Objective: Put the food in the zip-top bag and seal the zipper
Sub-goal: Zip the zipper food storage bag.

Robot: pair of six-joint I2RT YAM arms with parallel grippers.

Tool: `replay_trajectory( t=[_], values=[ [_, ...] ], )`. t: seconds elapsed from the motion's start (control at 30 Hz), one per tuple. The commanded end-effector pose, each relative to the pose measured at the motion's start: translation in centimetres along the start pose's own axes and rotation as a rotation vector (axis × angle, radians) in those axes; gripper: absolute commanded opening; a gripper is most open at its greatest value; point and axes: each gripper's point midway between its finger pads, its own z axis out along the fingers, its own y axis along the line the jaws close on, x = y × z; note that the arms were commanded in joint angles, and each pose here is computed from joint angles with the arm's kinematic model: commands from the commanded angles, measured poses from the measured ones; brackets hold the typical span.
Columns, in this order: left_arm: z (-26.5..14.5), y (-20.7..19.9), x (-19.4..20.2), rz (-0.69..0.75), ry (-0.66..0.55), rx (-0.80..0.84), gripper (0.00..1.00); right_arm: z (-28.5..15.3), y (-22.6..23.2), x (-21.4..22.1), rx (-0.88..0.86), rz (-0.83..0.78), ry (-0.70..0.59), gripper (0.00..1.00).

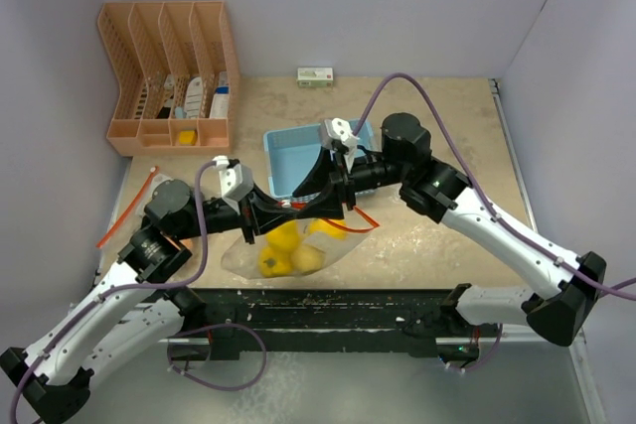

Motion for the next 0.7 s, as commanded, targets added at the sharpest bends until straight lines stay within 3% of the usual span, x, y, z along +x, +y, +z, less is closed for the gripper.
replay_trajectory(
  t=[0.0, 0.4, 0.67],
  values=[
    [-0.5, -1.0, -3.4, 0.077, -0.085, 0.019, 0.0, -1.0, 1.7, -3.7, -0.021, -0.115, -0.074, 0.5],
    [-0.6, -1.0, -3.5, 0.066, -0.086, 0.01, 0.0, -0.1, -0.5, -6.1, 0.051, -0.124, -0.147, 0.53],
    [-0.7, -0.9, -3.5, 0.069, -0.08, -0.003, 0.0, 0.6, -0.3, -6.0, -0.005, -0.104, -0.139, 0.48]
  ],
)
